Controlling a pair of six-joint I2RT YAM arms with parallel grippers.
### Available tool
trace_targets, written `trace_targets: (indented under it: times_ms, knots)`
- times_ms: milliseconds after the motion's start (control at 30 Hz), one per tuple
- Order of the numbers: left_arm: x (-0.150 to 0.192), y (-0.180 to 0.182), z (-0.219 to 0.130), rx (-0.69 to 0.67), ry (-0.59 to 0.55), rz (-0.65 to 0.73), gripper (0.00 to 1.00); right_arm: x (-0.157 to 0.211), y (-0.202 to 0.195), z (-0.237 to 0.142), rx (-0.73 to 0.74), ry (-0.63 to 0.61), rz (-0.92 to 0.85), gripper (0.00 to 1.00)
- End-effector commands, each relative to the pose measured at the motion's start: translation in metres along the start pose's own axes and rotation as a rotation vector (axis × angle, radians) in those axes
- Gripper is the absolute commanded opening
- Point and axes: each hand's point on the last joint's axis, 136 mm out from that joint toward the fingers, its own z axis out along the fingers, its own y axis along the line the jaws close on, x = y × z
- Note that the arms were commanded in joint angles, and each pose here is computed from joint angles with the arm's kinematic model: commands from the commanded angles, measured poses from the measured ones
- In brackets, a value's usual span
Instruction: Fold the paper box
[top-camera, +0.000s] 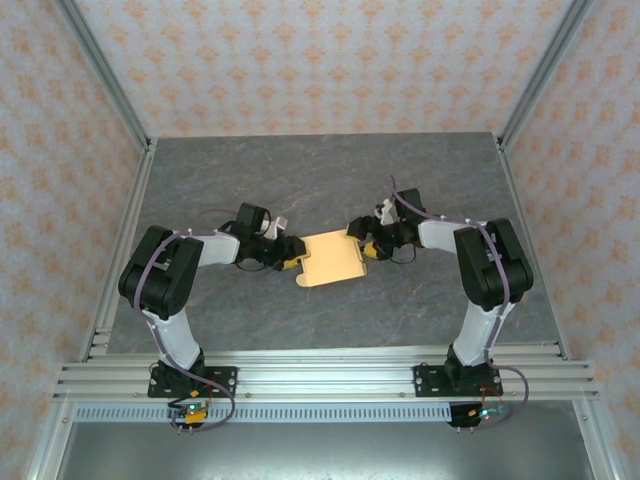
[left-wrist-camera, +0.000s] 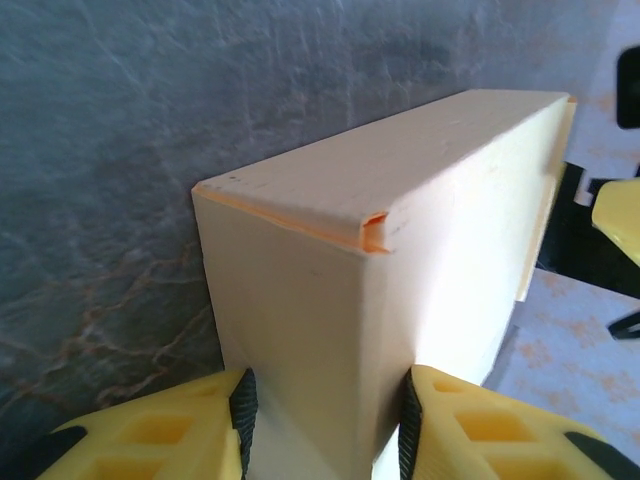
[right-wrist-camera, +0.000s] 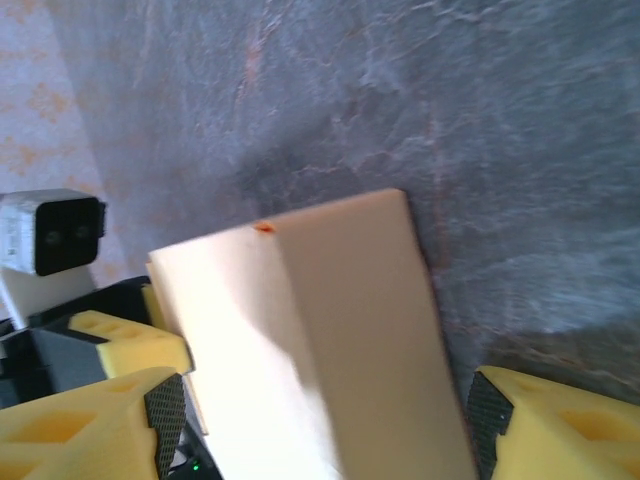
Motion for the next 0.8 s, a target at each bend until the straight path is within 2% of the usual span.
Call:
trace_targets:
  times_ms: [0, 533, 700, 767]
  knots:
    - [0.029, 0.057, 0.011, -0.093, 0.065, -0.170, 0.40, -0.003, 0.020, 0.000, -0.092, 0.032, -0.018, 0.77]
    - [0.014, 0.045, 0.004, 0.041, 0.006, -0.202, 0.35, 0.011, 0.014, 0.002, -0.154, 0.050, 0.077, 0.79]
    - [0.010, 0.056, -0.002, 0.041, -0.027, -0.226, 0.33, 0.007, 0.008, -0.004, -0.134, 0.016, 0.106, 0.79]
    - [0.016, 0.074, 0.002, 0.021, -0.015, -0.260, 0.33, 0.003, 0.000, -0.010, -0.118, -0.004, 0.133, 0.79]
